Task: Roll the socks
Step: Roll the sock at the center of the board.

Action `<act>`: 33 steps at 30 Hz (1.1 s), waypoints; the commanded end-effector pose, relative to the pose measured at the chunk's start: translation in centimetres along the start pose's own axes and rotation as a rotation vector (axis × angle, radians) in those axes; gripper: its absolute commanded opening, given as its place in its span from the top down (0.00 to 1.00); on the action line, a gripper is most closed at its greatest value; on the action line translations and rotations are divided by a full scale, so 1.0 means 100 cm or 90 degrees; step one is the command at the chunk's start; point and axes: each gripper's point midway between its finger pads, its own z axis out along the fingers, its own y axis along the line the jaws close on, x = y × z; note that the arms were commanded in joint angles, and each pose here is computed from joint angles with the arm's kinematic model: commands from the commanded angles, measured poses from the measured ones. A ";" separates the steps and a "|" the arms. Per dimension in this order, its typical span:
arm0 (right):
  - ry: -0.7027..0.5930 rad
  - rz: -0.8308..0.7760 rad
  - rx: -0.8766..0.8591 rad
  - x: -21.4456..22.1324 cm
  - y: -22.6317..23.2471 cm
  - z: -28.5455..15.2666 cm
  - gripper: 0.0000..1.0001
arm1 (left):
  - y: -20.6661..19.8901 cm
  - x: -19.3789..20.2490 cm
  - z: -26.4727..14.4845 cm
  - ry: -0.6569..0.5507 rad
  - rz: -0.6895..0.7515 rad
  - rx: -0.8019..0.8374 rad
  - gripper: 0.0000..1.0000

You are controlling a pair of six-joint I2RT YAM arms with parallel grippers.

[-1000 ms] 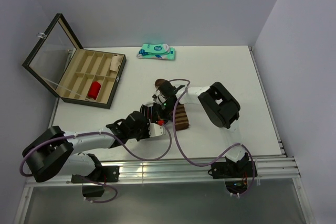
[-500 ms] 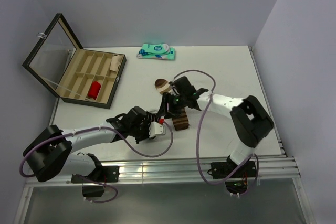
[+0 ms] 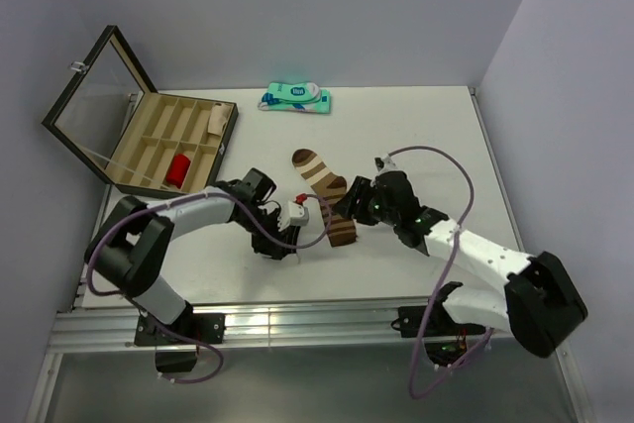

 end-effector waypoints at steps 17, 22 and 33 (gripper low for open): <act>-0.177 -0.432 -0.186 0.056 0.087 -0.046 0.48 | -0.012 0.019 -0.001 0.125 -0.200 0.324 1.00; -0.145 -0.504 -0.187 0.084 0.105 -0.035 0.49 | -0.005 0.028 0.001 0.136 -0.241 0.339 1.00; -0.060 -0.666 -0.149 0.147 0.123 0.010 0.48 | 0.013 0.034 0.006 0.163 -0.316 0.311 1.00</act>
